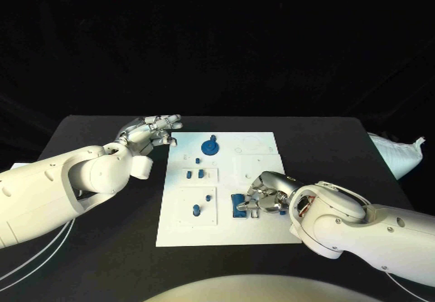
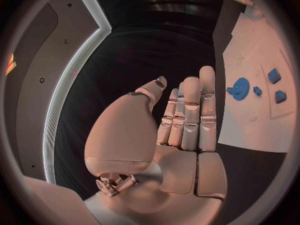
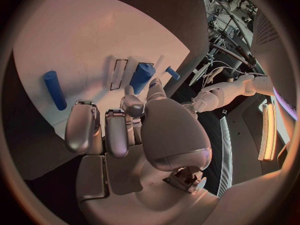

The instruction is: Assemble the parts on the task board

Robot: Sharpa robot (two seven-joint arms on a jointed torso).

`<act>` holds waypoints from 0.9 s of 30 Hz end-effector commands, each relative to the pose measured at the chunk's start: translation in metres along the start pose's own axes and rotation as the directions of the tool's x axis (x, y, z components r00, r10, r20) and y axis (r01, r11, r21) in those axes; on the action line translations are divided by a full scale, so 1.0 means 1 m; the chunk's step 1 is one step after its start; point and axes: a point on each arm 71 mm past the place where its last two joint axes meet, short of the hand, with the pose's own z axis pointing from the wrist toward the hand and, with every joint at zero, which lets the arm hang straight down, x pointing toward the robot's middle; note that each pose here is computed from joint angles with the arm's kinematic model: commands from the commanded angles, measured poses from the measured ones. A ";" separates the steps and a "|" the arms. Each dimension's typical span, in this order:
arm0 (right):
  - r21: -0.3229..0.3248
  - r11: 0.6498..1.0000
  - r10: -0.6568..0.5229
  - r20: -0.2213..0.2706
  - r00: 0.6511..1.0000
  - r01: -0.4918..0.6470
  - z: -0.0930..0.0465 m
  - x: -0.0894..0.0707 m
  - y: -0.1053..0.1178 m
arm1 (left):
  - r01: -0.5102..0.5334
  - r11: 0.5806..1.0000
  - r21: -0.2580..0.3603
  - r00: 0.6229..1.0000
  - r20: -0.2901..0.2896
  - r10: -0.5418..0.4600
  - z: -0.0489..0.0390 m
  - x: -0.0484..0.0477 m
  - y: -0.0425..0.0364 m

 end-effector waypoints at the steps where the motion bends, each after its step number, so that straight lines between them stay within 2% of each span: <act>1: -0.029 0.997 -0.074 -0.004 0.997 0.074 0.000 0.001 0.004 | 0.003 1.000 0.004 1.000 -0.021 -0.002 0.0001 0.0025 -0.0003; 11: -0.064 0.986 -0.153 0.029 0.988 0.154 0.004 0.005 0.011 | 0.002 1.000 0.005 1.000 -0.021 -0.002 0.0001 0.0022 -0.0004; 19: -0.061 0.986 -0.152 0.056 0.987 0.155 0.007 0.004 0.010 | 0.001 1.000 0.005 1.000 -0.020 -0.001 0.0001 0.0018 -0.0004; 27: -0.067 0.986 -0.147 0.063 0.987 0.152 0.004 0.004 0.010 | -0.001 1.000 0.005 1.000 -0.019 0.001 0.0001 0.0014 -0.0004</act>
